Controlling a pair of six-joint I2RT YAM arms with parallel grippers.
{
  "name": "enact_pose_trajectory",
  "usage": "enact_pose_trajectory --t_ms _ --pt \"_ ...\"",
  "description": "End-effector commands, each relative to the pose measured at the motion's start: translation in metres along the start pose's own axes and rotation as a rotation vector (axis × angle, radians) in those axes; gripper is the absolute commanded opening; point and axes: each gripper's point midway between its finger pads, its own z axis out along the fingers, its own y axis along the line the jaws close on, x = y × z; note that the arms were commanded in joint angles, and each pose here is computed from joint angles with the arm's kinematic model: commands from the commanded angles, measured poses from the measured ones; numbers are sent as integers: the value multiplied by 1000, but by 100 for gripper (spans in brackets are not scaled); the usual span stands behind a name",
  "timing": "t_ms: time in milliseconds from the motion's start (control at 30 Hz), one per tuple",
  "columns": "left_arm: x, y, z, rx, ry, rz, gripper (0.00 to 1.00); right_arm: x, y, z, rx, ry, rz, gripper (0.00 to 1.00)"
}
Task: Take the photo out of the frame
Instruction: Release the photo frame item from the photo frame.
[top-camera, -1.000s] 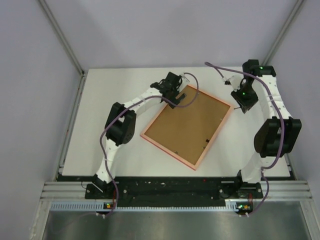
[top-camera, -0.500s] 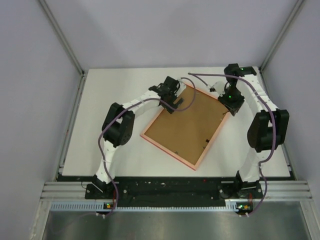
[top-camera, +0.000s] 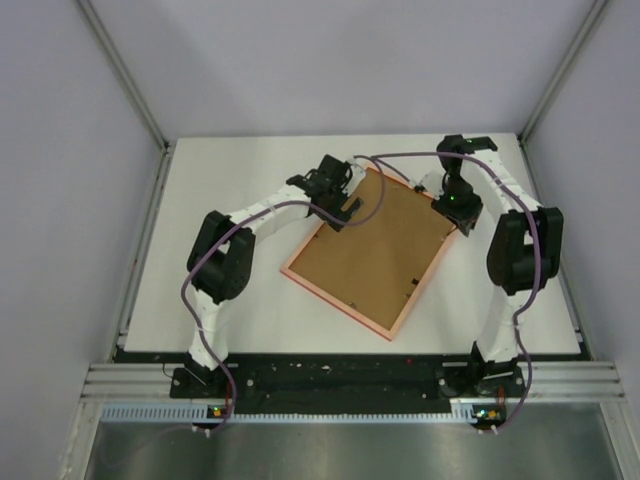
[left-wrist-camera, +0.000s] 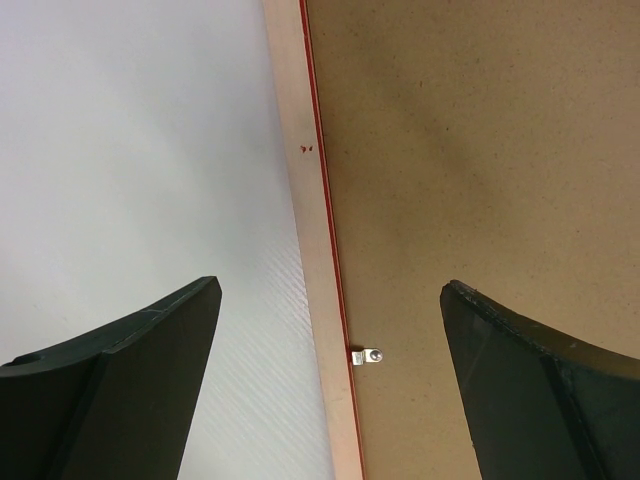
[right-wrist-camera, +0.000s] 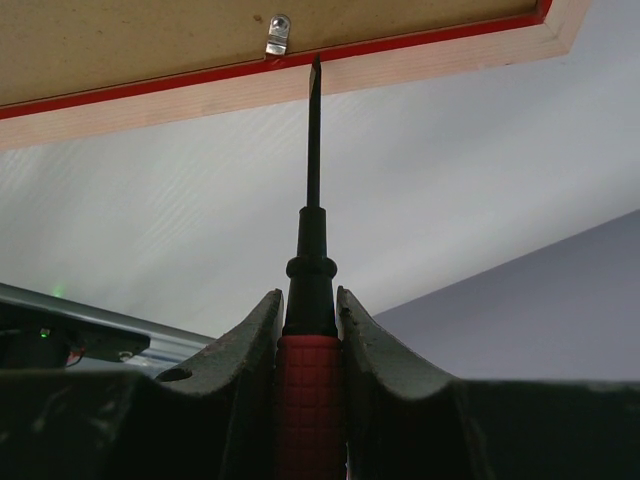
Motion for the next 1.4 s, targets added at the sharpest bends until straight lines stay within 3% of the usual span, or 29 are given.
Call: enact_pose_trajectory --t_ms 0,433,1000,1367 --pt "-21 3 -18 -2 -82 -37 98 17 14 -8 -32 119 -52 0" --pt "-14 -2 -11 10 -68 -74 95 16 32 -6 -51 184 -187 0" --pt "-17 -6 -1 -3 -56 -118 46 23 41 -17 -68 140 -293 0" --pt "-14 -7 5 -26 -38 -122 30 26 63 -1 -192 124 -379 0"
